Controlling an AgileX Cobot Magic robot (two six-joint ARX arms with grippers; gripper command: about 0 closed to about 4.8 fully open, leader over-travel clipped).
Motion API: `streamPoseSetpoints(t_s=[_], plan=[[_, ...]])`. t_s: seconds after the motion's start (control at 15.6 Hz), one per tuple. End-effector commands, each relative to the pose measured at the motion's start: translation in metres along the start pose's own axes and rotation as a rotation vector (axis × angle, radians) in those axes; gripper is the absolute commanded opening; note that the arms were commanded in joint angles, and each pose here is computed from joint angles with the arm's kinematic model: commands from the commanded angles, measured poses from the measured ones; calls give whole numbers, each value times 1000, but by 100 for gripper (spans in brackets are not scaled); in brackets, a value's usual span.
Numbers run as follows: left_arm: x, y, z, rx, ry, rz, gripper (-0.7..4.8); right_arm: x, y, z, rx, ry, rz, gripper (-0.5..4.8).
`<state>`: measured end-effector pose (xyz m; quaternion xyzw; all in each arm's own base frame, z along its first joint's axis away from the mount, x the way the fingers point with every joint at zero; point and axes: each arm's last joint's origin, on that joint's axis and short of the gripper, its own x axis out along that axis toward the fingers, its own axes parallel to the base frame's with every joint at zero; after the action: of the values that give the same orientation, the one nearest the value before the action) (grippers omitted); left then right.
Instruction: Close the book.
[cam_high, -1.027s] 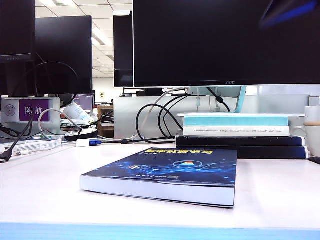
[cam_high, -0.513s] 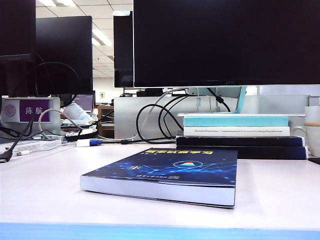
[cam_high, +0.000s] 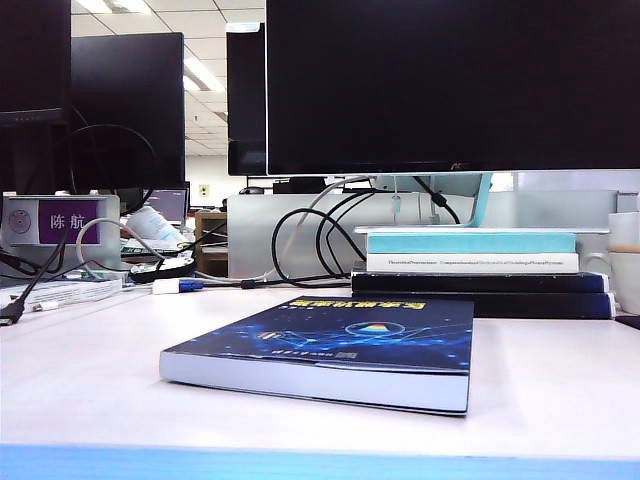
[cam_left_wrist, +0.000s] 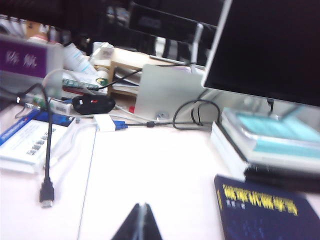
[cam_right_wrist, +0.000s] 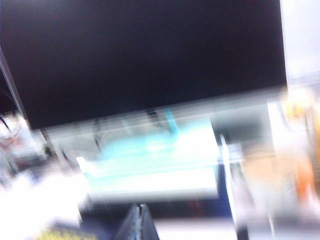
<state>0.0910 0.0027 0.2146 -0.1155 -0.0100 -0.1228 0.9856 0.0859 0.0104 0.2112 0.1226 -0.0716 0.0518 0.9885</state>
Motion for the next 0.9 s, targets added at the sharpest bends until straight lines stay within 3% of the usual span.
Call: streamPoseSetpoints(t_s=[0.06, 0.32, 0.51, 0.9], plan=[[-3, 4, -17, 1, -65, 11, -4, 3, -5, -25, 55, 74, -15, -2], [1, 13, -44, 19, 32, 68, -4, 4, -10, -44, 37, 137, -37, -2], [0, 21, -56, 90, 110, 258, -4, 4, -10, -45, -39, 148, -34, -2], [0, 21, -57, 74, 122, 261, -2, 3, -15, -48, -52, 162, -171, -1]])
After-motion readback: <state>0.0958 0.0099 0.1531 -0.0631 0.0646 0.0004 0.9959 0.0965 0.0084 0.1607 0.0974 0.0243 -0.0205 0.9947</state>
